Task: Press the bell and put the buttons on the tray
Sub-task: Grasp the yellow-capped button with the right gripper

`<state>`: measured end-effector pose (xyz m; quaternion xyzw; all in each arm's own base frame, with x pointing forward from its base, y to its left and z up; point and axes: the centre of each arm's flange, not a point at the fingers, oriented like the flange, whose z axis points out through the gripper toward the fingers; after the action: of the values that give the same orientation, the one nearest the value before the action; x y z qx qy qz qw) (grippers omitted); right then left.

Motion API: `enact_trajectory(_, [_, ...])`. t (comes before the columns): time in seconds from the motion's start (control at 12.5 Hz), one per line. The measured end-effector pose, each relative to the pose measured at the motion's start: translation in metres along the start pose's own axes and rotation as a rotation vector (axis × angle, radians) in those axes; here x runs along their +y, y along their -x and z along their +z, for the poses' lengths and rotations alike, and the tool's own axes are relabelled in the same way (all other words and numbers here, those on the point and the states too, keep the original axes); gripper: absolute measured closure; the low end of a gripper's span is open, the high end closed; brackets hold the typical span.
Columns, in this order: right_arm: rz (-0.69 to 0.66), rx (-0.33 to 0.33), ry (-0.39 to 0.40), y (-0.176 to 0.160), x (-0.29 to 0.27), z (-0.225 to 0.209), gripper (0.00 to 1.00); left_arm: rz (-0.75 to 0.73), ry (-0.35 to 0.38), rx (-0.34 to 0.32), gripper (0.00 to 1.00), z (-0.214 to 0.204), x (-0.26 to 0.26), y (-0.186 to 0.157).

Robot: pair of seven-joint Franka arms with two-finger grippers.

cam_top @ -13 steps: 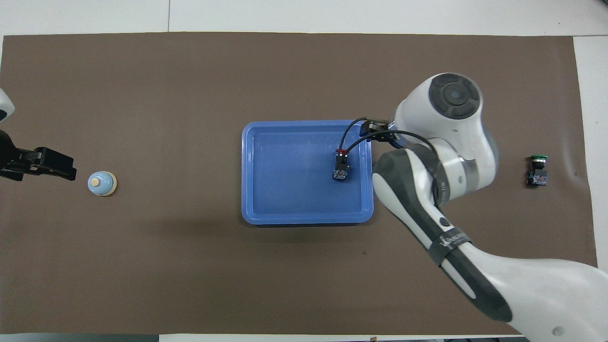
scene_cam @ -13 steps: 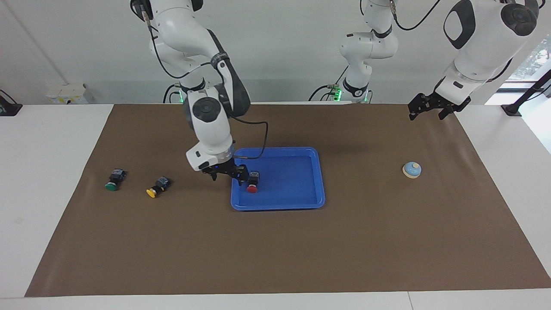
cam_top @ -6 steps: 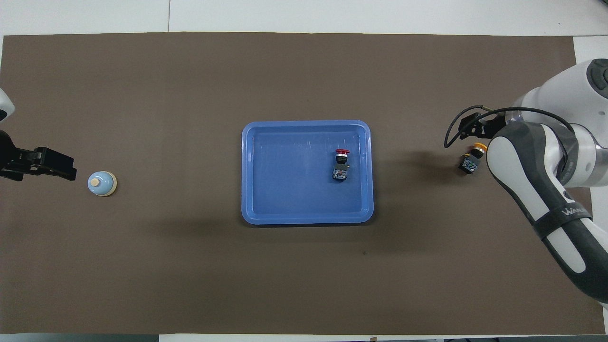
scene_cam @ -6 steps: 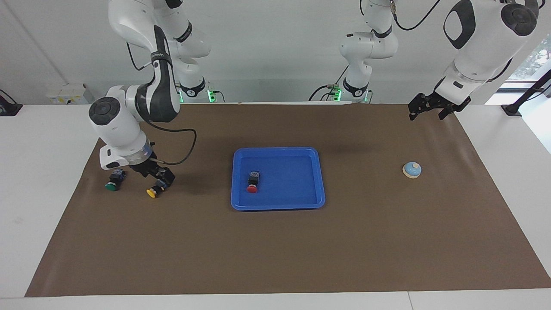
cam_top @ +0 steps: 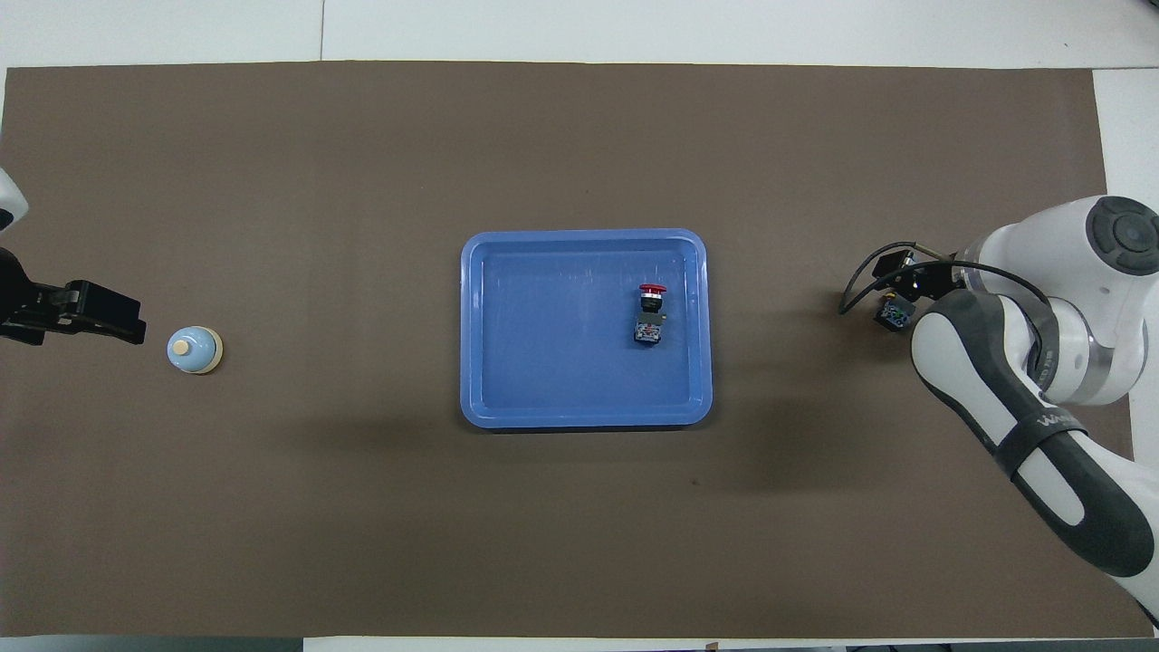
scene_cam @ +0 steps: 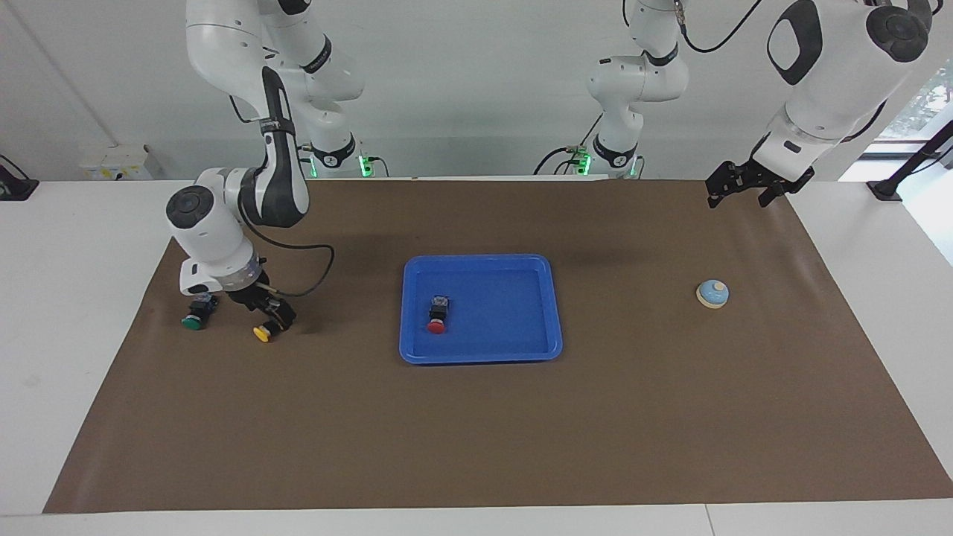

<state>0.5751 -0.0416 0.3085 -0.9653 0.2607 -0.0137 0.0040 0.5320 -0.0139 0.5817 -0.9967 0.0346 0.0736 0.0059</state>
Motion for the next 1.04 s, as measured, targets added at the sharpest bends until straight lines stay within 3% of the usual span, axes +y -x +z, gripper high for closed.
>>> enact_trajectory(0.24, [0.001,0.014,-0.008,0.0,-0.001,0.012,0.0,0.0,0.0,0.0,0.0,0.0,0.0,0.0])
enact_trajectory(0.32, [0.001,0.012,-0.007,0.0,-0.001,0.013,0.1,0.0,0.0,0.0,0.0,0.0,0.0,0.0])
enact_trajectory(0.56, [-0.003,0.009,-0.007,0.001,-0.003,0.015,0.52,0.0,0.0,0.0,0.0,0.0,0.0,0.0])
enact_trajectory(0.64, [-0.005,0.01,-0.007,0.002,-0.004,0.015,0.6,0.0,0.0,0.0,0.0,0.0,0.0,0.0])
enact_trajectory(1.04, [-0.051,-0.007,-0.002,-0.003,-0.029,-0.011,0.6,0.0,0.0,0.0,0.0,0.0,0.0,0.0])
